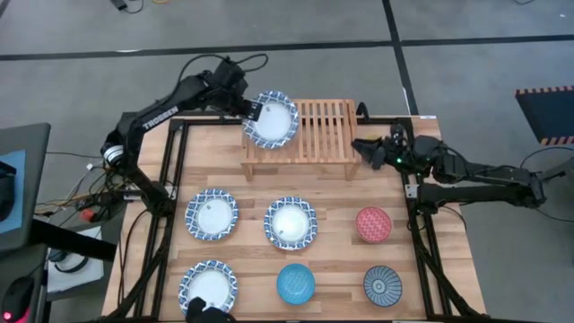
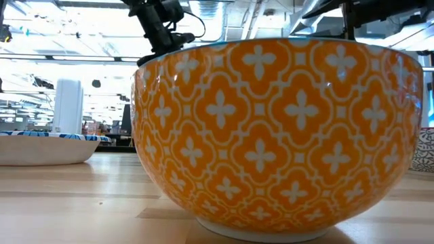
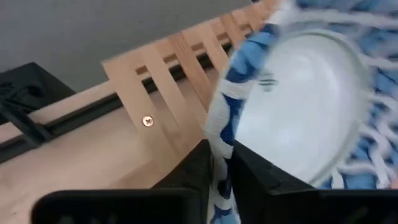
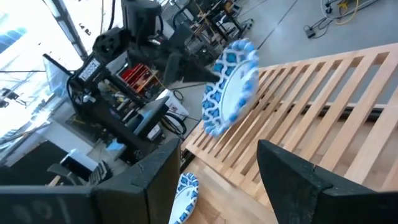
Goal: Place and stack bowls onto a shelf
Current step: Put the top white bowl on the shelf, then stack the top left white bowl on top of the other white bowl on the shelf
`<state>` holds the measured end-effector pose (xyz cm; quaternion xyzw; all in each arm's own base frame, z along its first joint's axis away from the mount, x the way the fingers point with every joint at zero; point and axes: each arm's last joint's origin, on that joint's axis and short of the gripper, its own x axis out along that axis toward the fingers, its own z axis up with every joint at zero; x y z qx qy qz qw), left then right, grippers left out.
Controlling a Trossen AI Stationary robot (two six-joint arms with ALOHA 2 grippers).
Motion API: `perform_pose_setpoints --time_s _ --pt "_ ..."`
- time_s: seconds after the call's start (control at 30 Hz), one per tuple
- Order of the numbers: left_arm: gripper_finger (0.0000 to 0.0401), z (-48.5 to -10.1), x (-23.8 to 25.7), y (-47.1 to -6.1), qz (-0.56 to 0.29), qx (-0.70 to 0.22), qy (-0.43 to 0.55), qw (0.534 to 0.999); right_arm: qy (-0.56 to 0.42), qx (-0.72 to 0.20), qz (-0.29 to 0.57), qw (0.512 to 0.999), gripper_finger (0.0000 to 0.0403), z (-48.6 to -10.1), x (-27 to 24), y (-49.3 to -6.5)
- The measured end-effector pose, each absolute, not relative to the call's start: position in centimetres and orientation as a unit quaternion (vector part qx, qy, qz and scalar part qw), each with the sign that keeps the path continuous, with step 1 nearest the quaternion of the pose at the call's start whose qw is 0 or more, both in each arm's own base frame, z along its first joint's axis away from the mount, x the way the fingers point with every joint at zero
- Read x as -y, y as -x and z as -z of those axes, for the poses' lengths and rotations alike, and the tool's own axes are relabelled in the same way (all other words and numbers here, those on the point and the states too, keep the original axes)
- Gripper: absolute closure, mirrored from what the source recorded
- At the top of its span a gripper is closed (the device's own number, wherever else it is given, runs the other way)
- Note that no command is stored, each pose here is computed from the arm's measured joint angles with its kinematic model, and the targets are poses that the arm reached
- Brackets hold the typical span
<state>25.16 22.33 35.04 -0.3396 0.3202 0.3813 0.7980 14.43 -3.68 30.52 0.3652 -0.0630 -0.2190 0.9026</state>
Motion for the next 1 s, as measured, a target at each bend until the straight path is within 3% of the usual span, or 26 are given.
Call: perform_pose_setpoints --time_s 0.43,0.67,0.83,1.0 --pt "0.0194 -39.7 -21.5 -23.3 -0.367 -0.337 0.31 0.809 -0.364 0.063 0.226 0.901 0.0163 -30.5 3.8 -14.4" --pt "0.018 -41.5 -16.6 -19.9 -0.385 -0.417 0.23 0.791 -0.357 0.047 0.231 0.904 0.0163 -30.2 3.7 -14.4" --pt "0.0179 -39.0 -12.9 -17.6 -0.38 -0.422 0.239 0.788 -0.355 0.043 0.232 0.905 0.0163 -30.1 3.7 -14.4" --pt "0.0179 -33.9 -9.9 -15.9 -0.382 -0.383 0.292 0.788 -0.355 0.044 0.232 0.904 0.0163 -30.1 3.8 -14.4"
